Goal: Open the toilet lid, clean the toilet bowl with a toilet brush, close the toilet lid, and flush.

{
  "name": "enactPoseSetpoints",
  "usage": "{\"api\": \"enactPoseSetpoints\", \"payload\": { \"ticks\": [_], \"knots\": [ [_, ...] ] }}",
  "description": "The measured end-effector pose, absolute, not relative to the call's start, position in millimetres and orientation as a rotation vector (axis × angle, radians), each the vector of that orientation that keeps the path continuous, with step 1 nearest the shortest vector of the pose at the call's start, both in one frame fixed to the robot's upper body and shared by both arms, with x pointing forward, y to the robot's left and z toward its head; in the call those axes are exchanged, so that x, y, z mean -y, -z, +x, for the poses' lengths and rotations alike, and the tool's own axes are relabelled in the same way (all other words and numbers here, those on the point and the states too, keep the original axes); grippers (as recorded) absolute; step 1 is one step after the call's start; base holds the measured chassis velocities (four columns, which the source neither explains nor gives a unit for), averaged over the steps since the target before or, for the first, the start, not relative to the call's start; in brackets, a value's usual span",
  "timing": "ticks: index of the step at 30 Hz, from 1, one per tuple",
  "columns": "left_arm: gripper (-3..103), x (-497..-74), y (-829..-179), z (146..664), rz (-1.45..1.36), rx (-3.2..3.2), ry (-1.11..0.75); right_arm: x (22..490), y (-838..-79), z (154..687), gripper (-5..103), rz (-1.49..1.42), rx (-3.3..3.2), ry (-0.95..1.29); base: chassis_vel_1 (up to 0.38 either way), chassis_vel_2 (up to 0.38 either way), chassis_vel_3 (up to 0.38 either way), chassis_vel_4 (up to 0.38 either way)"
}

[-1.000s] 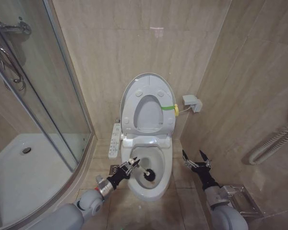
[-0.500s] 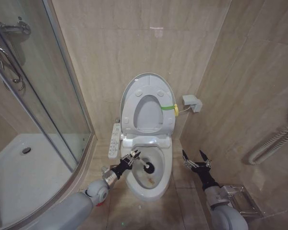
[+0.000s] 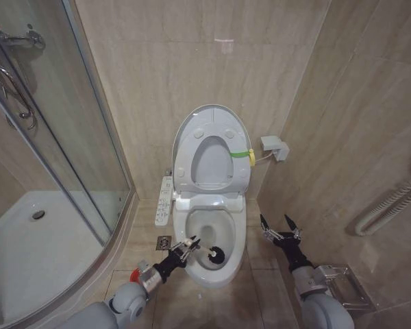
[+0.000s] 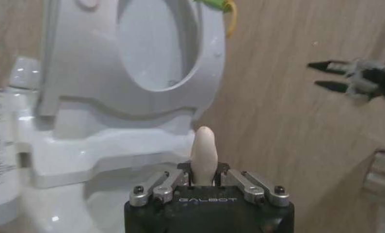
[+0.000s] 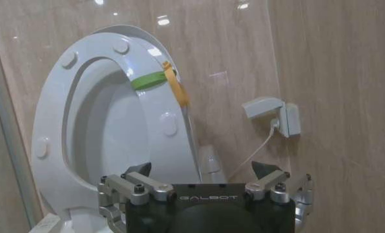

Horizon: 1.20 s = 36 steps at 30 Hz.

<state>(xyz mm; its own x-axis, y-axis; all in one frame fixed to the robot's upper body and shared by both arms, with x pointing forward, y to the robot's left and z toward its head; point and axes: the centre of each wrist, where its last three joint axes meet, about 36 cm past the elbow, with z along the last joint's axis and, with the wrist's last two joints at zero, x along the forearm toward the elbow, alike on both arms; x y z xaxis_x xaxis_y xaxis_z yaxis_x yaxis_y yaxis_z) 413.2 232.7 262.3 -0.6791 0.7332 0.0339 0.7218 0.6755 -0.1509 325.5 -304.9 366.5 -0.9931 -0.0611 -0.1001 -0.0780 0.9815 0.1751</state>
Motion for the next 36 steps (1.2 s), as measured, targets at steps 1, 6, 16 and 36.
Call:
{"api": "enactPoseSetpoints", "payload": {
  "ticks": [1, 6, 16, 36],
  "knots": [
    [22, -236.6, -259.9, 418.0, -1.202, 2.797, -0.179, 304.9, -366.5, 325.5, 100, -0.107, -3.033, -0.274, 0.000, 0.000, 0.000, 0.000],
    [22, -245.1, -266.6, 453.6, -1.158, 2.850, -0.146, 304.9, -366.5, 325.5, 100, -0.107, -3.033, -0.274, 0.000, 0.000, 0.000, 0.000],
    [22, -223.5, -299.0, 465.6, -1.230, 2.874, -0.216, 304.9, -366.5, 325.5, 100, -0.107, -3.033, -0.274, 0.000, 0.000, 0.000, 0.000],
    [22, -263.7, -278.6, 399.3, -1.187, 2.799, -0.164, 304.9, -366.5, 325.5, 100, -0.107, -3.033, -0.274, 0.000, 0.000, 0.000, 0.000]
  ]
}}
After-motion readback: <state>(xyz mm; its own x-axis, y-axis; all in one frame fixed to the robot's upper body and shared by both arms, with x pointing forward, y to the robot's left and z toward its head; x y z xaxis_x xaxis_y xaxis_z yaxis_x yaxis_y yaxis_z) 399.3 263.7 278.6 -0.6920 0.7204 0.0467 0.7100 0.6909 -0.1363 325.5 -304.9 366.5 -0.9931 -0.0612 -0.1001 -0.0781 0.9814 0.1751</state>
